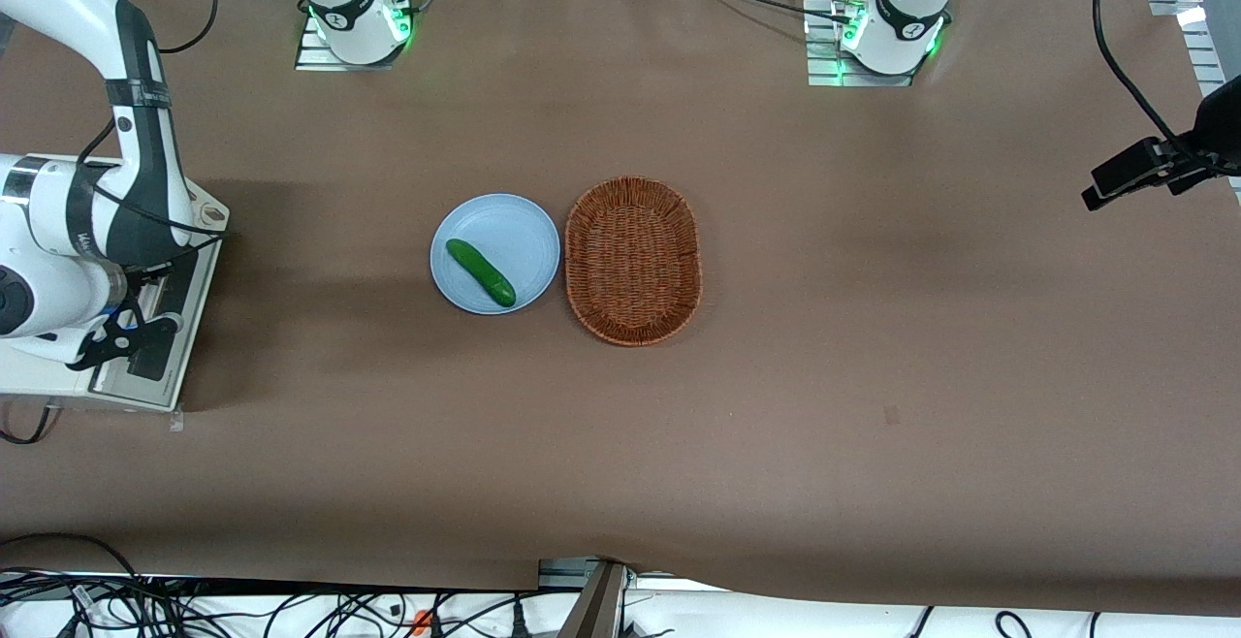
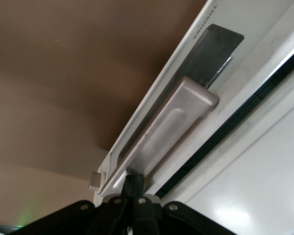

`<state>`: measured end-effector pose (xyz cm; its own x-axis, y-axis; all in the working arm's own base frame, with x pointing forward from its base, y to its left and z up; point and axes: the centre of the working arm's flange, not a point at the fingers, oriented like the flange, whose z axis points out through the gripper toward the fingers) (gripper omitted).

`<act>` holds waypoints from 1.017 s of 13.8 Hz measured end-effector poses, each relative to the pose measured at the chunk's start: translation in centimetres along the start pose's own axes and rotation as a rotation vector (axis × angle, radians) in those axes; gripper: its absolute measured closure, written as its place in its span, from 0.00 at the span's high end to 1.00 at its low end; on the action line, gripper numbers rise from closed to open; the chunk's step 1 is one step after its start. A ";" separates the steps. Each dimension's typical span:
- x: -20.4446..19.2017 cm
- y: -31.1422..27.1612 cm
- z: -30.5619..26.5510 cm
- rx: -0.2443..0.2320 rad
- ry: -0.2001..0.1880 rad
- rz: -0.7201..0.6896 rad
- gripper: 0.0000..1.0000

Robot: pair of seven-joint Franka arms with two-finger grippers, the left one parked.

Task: Open oven door with right arm only
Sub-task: 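Pull the handle outward and down with the right gripper, swinging the door open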

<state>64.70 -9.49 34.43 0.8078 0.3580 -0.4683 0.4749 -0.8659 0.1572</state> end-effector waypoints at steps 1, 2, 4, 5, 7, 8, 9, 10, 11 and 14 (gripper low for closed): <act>0.2 -0.3 0.0 0.000 0.000 -0.004 0.01; 0.4 -0.6 -0.1 0.000 0.001 -0.009 0.01; 1.0 -1.4 -0.2 0.007 0.007 -0.019 0.01; 1.4 -1.8 -0.2 0.013 0.011 -0.025 0.01; 2.4 -3.1 0.0 0.037 0.025 -0.030 0.01; 3.0 -3.8 0.2 0.054 0.035 -0.034 0.01; 3.8 -4.6 0.5 0.066 0.041 -0.041 0.01; 4.6 -5.4 0.9 0.077 0.046 -0.048 0.01; 5.5 -6.3 1.4 0.087 0.049 -0.054 0.01; 8.3 -8.5 3.9 0.116 0.060 -0.065 0.01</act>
<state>65.97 -0.51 25.85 0.7977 0.4318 -0.4209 0.4862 -0.8735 0.0255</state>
